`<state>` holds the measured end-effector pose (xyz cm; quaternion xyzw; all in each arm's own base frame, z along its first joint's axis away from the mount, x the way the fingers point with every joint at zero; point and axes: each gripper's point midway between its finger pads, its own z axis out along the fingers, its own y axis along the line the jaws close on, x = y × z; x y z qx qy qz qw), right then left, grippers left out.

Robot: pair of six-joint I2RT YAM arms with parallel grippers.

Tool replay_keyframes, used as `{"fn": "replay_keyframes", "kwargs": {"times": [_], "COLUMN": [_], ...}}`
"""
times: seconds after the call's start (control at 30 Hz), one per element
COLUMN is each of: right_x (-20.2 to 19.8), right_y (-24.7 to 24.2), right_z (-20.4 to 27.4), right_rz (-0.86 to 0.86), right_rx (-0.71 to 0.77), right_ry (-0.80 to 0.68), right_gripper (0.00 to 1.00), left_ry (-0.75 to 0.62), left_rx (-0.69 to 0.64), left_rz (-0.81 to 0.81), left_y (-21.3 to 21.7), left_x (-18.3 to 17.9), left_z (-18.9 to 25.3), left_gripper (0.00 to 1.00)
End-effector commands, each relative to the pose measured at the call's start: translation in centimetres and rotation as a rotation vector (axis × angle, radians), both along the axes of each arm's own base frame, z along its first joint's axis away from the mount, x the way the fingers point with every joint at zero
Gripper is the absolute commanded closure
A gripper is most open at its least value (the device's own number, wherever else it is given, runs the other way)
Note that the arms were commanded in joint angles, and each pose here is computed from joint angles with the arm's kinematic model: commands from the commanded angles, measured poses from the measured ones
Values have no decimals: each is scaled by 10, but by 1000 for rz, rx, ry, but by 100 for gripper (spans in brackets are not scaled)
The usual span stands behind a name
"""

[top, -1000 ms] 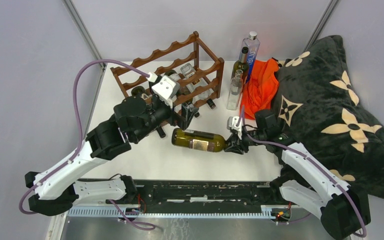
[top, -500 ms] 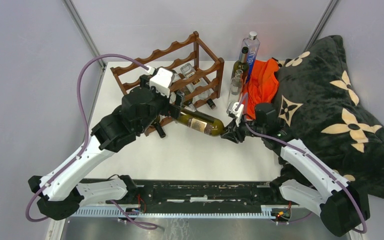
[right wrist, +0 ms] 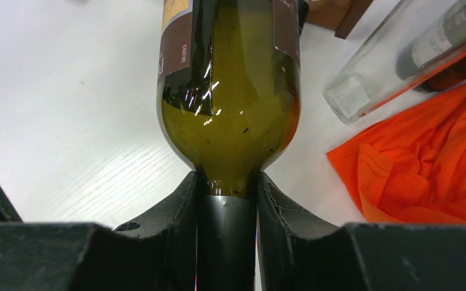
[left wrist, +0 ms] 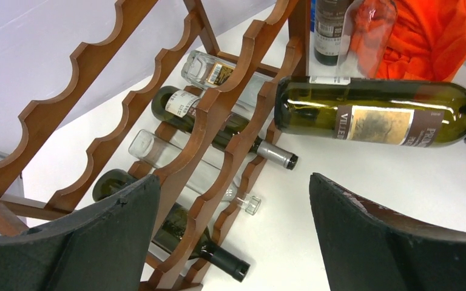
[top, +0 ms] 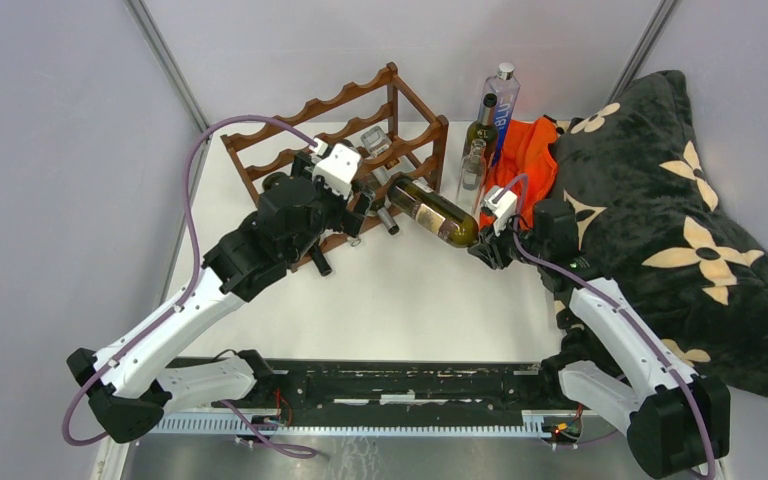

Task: Put the wine bottle on the wine rack
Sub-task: Place the wine bottle in the wine rack.

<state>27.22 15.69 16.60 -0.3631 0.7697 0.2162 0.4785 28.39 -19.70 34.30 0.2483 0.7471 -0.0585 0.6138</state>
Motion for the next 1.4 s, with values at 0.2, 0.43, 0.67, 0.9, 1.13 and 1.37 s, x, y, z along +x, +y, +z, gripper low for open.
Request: {"fn": "replay_keyframes", "kwargs": {"times": [0.2,0.43,0.67,0.9,1.13,1.37], "right_x": [52,64,78,81,78,82], "right_y": [-3,-3,2,8,5,5], "right_z": [84,88,98,112,123,113], "right_rz": [-109,-151,-166,-153,-165,-171], "right_rx": [65,89,126,162,165,158], "right_ry": [-274,-271,-279,-295,-320,-292], "right_gripper": [100,100,100,100,100,100], "left_ry": [-120,-125,-116,-116,-101,-19], "left_rx": [12,12,17,31,64,76], "left_rz": [-26,-28,-38,-40,-61,-135], "left_y": [-2,0,-2,-1,-6,-27], "left_x": [12,15,18,20,28,52], "left_z": [14,11,9,8,4,-4], "left_gripper": [4,4,5,5,5,5]}}
